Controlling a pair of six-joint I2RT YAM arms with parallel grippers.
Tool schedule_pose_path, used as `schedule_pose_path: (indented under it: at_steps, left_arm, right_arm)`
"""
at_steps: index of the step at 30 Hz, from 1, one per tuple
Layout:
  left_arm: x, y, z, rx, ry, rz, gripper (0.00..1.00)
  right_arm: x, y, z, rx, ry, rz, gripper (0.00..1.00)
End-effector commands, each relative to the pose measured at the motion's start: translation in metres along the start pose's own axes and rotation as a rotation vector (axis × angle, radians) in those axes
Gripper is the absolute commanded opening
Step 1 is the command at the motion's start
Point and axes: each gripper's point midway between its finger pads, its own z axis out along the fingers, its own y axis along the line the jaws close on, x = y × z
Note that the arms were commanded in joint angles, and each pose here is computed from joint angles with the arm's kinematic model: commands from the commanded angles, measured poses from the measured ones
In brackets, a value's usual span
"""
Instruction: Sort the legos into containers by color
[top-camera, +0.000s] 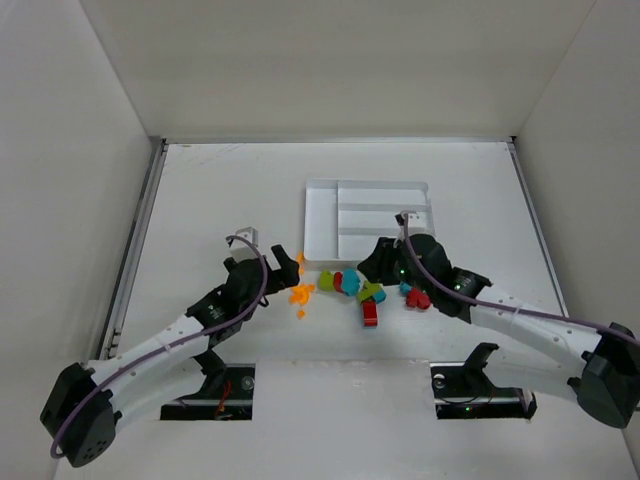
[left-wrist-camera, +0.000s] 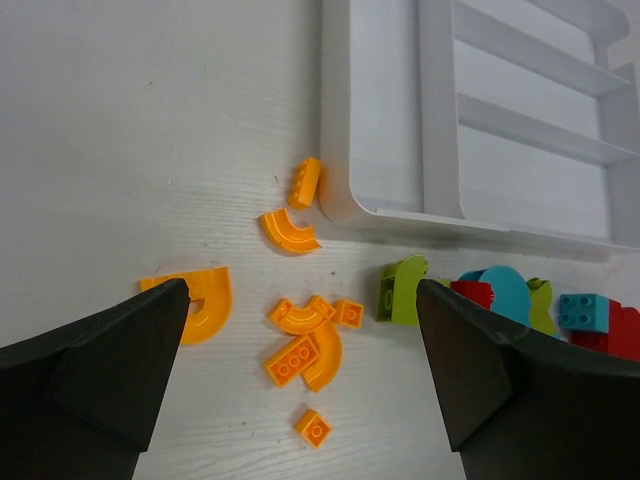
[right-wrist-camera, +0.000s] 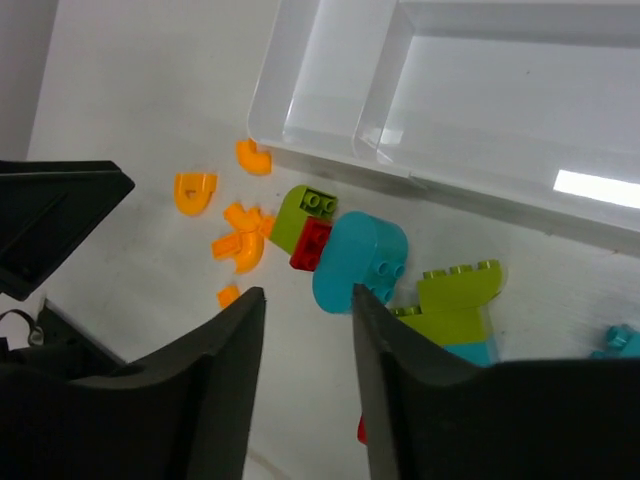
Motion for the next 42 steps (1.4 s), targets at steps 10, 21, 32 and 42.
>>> schedule_pose_path:
  at_steps: [10,21,32,42]
  left_arm:
    - [-0.022,-0.059,0.012,0.226,-0.044,0.019,0.24]
    - [0.0,-0.1,-0.013,0.446,-0.02,0.08,0.31]
    - [0.021,-0.165,-0.036,0.639,0.01,0.152,0.46]
    - [0.014,-0.159,-0.035,0.635,-0.016,0.138,0.5]
  right_arm:
    - [0.002,-0.015,0.022,-0.029,-0.02,0.003,0.57]
    - [-0.002,-0.117,-0.052,0.552,-0.175,0.098,0.57]
    - [0.026,-0.158,-0.063,0.741,-0.084,0.189,0.88]
    - [0.048,-0.153,-0.044,0.73,0.065,0.134,0.88]
